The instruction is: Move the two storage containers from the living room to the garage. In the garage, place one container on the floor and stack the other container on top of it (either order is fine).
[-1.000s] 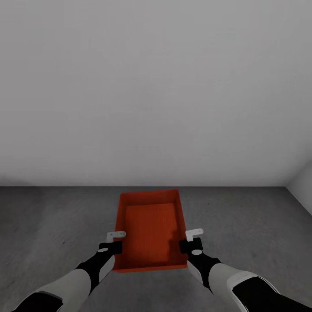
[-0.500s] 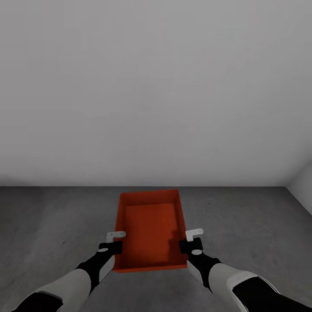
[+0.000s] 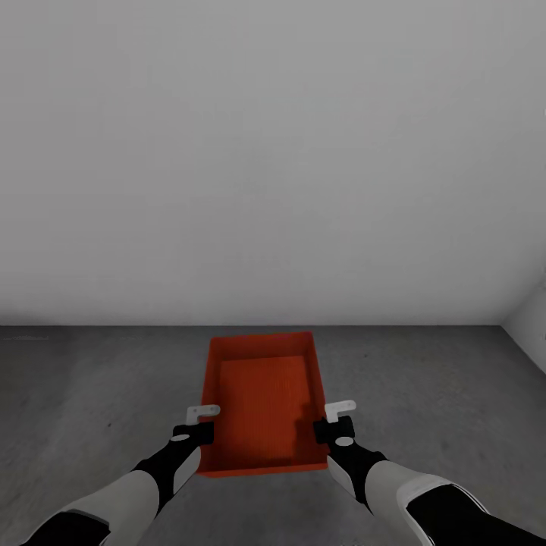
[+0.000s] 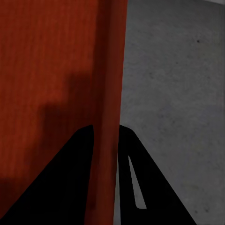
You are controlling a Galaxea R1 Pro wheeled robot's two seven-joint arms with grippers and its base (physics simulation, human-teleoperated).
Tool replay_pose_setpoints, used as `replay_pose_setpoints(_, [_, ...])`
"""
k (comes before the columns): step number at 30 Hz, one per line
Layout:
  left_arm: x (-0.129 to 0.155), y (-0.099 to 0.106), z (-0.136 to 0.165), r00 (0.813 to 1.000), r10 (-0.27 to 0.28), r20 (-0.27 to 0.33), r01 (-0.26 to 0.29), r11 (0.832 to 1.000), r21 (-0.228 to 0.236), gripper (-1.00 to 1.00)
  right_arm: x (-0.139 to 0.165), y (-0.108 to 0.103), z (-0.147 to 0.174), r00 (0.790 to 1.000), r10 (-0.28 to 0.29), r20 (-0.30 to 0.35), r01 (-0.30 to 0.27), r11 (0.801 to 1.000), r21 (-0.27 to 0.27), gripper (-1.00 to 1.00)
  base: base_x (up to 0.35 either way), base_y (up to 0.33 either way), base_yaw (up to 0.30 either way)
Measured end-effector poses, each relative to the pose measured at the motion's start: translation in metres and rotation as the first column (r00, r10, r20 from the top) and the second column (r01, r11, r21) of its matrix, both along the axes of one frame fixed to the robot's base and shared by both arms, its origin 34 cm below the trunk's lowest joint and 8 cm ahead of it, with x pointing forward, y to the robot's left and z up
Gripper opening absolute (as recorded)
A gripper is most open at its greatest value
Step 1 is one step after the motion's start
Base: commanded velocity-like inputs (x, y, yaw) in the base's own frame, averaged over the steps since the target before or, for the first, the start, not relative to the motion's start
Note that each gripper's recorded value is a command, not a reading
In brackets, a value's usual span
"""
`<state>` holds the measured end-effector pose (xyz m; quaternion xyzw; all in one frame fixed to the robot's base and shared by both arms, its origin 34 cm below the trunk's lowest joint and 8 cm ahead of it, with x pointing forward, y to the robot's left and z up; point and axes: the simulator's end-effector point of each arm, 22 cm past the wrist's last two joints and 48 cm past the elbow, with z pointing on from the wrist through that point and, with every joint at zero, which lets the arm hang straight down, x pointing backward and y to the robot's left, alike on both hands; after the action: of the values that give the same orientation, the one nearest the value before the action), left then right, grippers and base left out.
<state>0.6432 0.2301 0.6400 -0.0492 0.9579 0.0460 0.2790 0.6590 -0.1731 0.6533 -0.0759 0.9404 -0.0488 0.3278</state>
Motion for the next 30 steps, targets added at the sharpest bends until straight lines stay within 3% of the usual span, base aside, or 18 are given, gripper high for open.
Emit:
replay_pose_setpoints(9, [0.002, 0.000, -0.010, 1.000, 0.000, 0.000, 0.000, 1.000, 0.000, -1.00, 0.002, 0.000, -0.010, 1.000, 0.000, 0.000, 0.000, 1.000, 0.000, -1.00, 0.000, 0.000, -0.151])
replay_pose_setpoints(30, [0.006, 0.000, -0.037, 1.000, 0.000, 0.000, 0.000, 1.000, 0.000, -1.00, 0.006, 0.000, -0.037, 1.000, 0.000, 0.001, 0.000, 1.000, 0.000, -1.00, 0.000, 0.000, -0.004])
